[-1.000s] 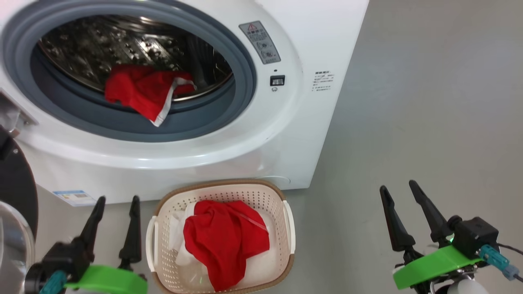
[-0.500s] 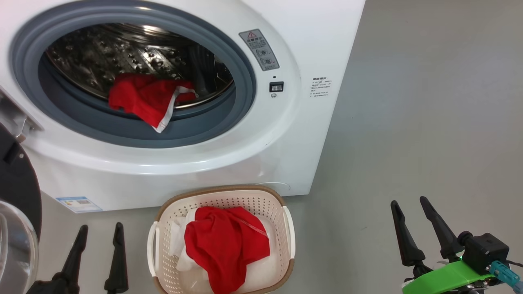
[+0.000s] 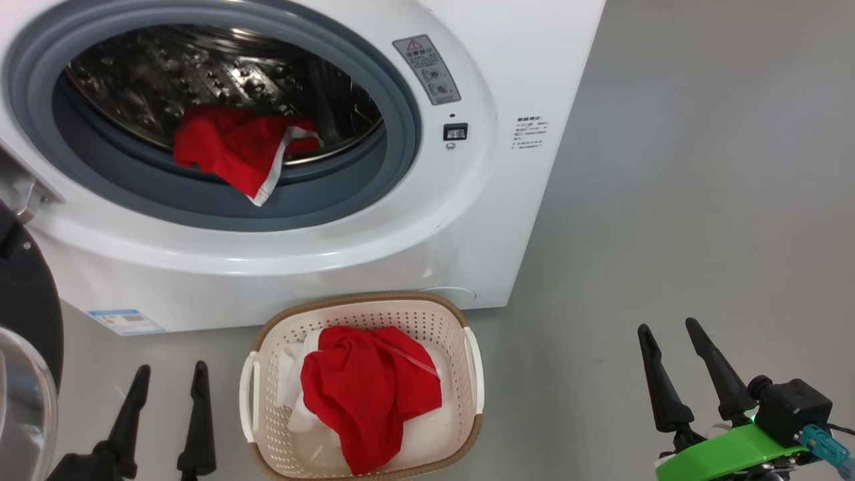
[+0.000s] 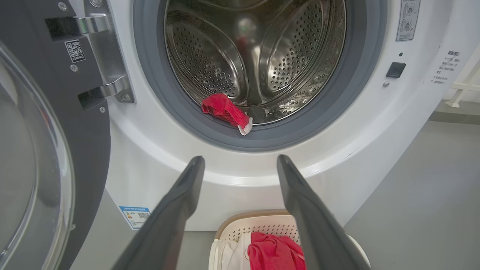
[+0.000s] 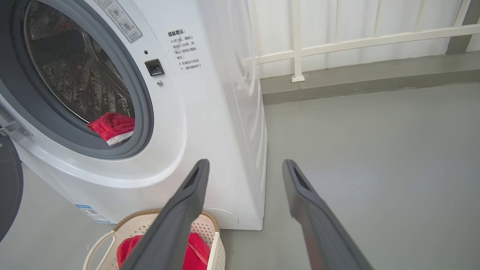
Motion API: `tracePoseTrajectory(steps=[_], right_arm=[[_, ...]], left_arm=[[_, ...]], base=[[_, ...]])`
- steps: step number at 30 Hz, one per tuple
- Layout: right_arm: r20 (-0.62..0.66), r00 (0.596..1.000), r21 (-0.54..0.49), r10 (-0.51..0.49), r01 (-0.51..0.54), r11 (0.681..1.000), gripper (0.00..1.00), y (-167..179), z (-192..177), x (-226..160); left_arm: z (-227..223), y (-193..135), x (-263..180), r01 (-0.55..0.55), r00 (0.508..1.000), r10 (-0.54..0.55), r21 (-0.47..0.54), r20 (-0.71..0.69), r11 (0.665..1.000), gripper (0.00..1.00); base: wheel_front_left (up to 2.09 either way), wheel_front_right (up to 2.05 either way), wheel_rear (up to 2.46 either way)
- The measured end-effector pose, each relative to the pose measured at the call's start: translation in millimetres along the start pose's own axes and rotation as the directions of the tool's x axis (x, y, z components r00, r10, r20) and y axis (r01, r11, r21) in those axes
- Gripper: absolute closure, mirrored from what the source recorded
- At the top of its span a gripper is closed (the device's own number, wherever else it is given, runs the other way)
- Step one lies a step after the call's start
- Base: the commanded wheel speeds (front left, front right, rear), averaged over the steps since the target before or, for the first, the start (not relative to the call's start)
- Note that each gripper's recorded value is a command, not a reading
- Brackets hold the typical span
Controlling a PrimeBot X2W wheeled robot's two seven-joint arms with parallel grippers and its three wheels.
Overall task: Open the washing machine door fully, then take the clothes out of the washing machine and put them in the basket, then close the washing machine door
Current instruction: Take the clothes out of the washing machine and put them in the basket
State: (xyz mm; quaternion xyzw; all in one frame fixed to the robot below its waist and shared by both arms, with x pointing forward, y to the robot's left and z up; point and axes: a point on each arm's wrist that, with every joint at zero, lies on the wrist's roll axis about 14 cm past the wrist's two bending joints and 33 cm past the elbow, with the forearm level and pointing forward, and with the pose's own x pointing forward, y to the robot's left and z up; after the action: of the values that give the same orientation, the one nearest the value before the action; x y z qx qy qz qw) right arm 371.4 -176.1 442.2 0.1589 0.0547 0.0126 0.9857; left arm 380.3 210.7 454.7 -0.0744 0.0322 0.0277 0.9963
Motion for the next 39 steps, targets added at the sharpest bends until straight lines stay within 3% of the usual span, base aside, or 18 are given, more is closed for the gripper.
tracePoseTrajectory(steps=[9,26,39], right_arm=[[-0.009,1.0,0.009,0.006,-0.005,1.0,0.0,2.9,-4.8,16.4],[-0.035,0.999,0.012,0.019,-0.019,1.0,0.0,6.1,-18.7,48.1],[-0.062,0.998,0.017,0.001,0.0,1.0,0.0,-1.9,-30.7,58.1]], left_arm=[[-6.0,-21.2,36.0,0.057,0.998,-0.057,0.008,-0.011,0.998,0.0],[-9.3,-66.6,149.1,0.195,0.98,-0.189,0.132,-0.056,0.972,0.0],[-31.1,-71.3,200.4,0.175,0.97,-0.133,0.204,-0.203,0.963,0.0]], base=[[0.0,0.0,0.0],[0.0,0.0,0.0],[0.0,0.0,0.0]])
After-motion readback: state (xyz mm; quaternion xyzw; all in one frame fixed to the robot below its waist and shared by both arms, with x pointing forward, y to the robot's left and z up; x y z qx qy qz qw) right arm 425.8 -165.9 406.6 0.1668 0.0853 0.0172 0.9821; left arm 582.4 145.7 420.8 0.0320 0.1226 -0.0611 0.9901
